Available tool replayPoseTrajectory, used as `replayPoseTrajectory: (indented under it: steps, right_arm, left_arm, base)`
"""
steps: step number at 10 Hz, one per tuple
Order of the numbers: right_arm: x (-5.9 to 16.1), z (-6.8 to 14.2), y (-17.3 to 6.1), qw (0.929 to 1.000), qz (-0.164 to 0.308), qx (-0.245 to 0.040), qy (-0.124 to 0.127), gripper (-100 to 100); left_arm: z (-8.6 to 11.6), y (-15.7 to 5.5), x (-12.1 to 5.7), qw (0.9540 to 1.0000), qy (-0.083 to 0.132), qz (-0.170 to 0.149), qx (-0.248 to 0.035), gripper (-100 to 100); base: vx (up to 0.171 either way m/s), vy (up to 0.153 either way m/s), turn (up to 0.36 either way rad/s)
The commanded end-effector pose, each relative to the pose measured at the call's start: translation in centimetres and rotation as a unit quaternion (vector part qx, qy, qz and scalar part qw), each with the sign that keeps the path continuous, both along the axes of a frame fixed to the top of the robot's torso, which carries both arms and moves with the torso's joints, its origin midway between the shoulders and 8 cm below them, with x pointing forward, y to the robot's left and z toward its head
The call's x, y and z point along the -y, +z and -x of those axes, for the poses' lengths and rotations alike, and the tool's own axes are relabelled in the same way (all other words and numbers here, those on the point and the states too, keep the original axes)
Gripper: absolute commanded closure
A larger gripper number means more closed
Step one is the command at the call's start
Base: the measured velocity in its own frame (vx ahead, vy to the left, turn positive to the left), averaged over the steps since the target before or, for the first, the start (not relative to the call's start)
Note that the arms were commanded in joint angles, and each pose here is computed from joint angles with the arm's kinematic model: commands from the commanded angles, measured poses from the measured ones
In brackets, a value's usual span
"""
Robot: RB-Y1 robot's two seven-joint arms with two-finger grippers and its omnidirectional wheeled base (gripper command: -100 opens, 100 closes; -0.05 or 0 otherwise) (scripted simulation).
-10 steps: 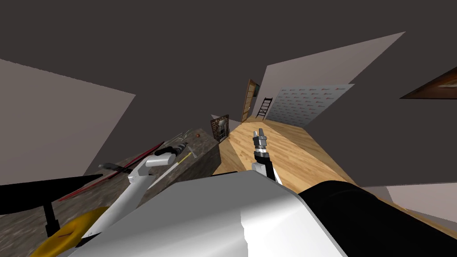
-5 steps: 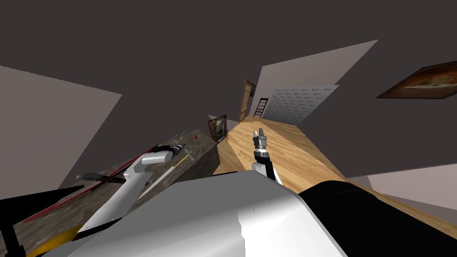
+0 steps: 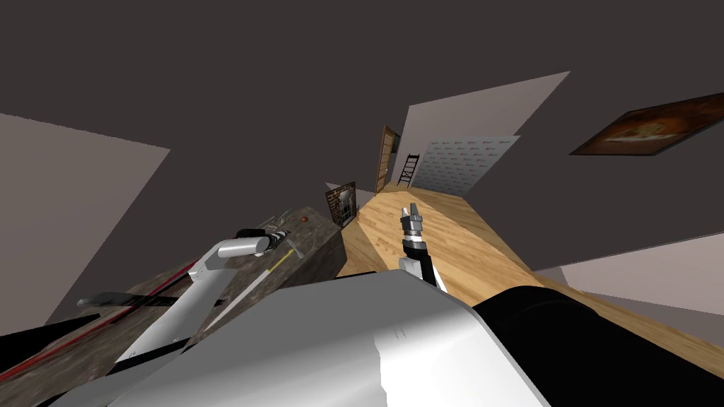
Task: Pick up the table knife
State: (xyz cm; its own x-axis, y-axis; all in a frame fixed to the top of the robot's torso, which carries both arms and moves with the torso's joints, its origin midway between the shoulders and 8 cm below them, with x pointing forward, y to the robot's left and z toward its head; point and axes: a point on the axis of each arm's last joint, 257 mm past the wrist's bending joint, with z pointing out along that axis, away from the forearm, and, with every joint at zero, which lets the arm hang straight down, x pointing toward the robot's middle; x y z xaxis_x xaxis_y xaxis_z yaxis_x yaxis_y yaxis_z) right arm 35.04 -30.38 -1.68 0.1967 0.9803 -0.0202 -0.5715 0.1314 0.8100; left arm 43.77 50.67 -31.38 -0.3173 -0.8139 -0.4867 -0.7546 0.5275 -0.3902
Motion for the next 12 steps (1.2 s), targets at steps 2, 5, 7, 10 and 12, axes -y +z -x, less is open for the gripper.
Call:
replayPoseTrajectory:
  steps: [2, 5, 7, 10, 12]
  right_arm:
    - [0.0, 0.0, 0.0, 1.0, 0.0, 0.0, 0.0, 0]
    - [0.0, 0.0, 0.0, 1.0, 0.0, 0.0, 0.0, 0]
    - [0.0, 0.0, 0.0, 1.0, 0.0, 0.0, 0.0, 0]
    - [0.0, 0.0, 0.0, 1.0, 0.0, 0.0, 0.0, 0]
    - [0.0, 0.0, 0.0, 1.0, 0.0, 0.0, 0.0, 0]
  left_arm:
    - [1.1, -0.8, -0.4, 0.9995, 0.005, 0.003, -0.031, -100]
    - [2.6, -1.1, -1.9, 0.9967, 0.012, 0.01, -0.08, -100]
    - [3.5, -1.2, -2.4, 0.9943, 0.014, 0.015, -0.105, -100]
    - [5.3, -1.7, -2.7, 0.9887, 0.02, 0.026, -0.147, -100]
    - [6.4, -1.9, -2.9, 0.9842, 0.022, 0.035, -0.172, -100]
  base:
    - [0.011, 0.004, -0.036]
    - [0.015, -0.001, -0.118]
    - [0.014, 0.001, -0.101]
    - [0.011, 0.003, -0.076]
    - [0.013, 0.003, -0.093]
